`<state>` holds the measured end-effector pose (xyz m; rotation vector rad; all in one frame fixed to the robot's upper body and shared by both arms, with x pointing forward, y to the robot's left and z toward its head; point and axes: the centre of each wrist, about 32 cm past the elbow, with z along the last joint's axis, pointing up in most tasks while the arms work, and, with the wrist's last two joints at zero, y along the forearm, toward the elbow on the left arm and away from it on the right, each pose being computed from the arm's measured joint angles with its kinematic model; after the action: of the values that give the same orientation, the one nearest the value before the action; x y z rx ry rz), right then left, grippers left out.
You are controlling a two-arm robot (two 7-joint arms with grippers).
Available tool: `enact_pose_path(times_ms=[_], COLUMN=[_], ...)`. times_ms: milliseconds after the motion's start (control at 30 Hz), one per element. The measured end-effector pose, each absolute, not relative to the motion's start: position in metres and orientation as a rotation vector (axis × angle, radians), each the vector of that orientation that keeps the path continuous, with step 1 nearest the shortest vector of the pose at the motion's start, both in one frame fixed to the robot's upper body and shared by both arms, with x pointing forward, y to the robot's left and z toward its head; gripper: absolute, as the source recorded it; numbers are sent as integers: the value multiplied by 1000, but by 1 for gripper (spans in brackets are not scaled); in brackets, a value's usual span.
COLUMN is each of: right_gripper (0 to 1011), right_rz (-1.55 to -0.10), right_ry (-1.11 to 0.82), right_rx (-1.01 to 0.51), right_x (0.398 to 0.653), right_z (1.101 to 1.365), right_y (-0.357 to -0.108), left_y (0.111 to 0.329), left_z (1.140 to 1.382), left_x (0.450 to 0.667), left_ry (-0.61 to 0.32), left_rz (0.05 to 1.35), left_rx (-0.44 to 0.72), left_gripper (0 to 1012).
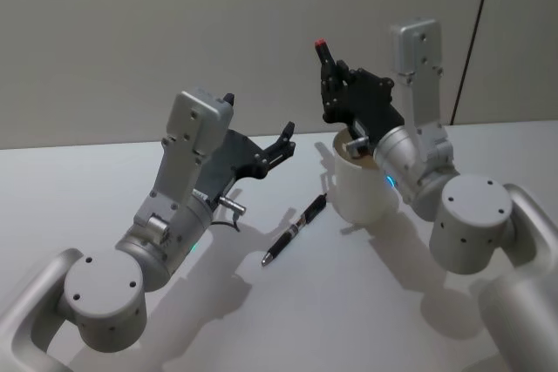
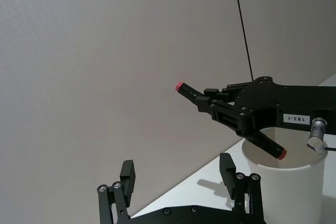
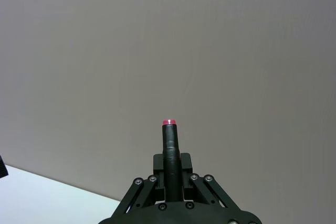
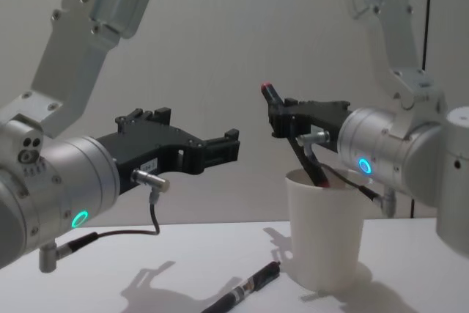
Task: Place the pen into the pen holder.
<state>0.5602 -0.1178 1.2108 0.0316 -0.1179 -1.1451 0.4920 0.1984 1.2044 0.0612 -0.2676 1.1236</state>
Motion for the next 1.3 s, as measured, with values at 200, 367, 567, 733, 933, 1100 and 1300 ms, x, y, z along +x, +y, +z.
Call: enact_pose_path(times_ms=[200, 367, 567, 733, 933, 1100, 1300], right_gripper=[169, 169, 169, 169, 169, 169, 169], right_rz=[-1148, -1152, -1160, -1165, -1171, -1175, -1187], right_ry=[-117, -117, -117, -116, -108, -98, -76], right_rx=[22, 14, 4, -2, -7, -7, -7], right_x=[556, 553, 549, 545, 540, 537, 532], right_z=[1207, 1204, 1200, 1197, 1193, 1190, 1185], right_y=[-120, -123, -128, -132, -135, -138, -139], left_y=[198, 198, 198, 198, 198, 198, 198], left_z=[1204, 1204, 1204, 1204, 1204, 1204, 1204], left_x=[492, 492, 492, 492, 492, 492, 492], left_ry=[-268, -268, -268, -268, -268, -268, -268], left_rz=[1124, 1124, 1124, 1124, 1124, 1124, 1124], left_rx=[61, 61, 61, 61, 61, 61, 61], left_gripper=[1001, 1001, 1001, 1001, 1001, 1001, 1001])
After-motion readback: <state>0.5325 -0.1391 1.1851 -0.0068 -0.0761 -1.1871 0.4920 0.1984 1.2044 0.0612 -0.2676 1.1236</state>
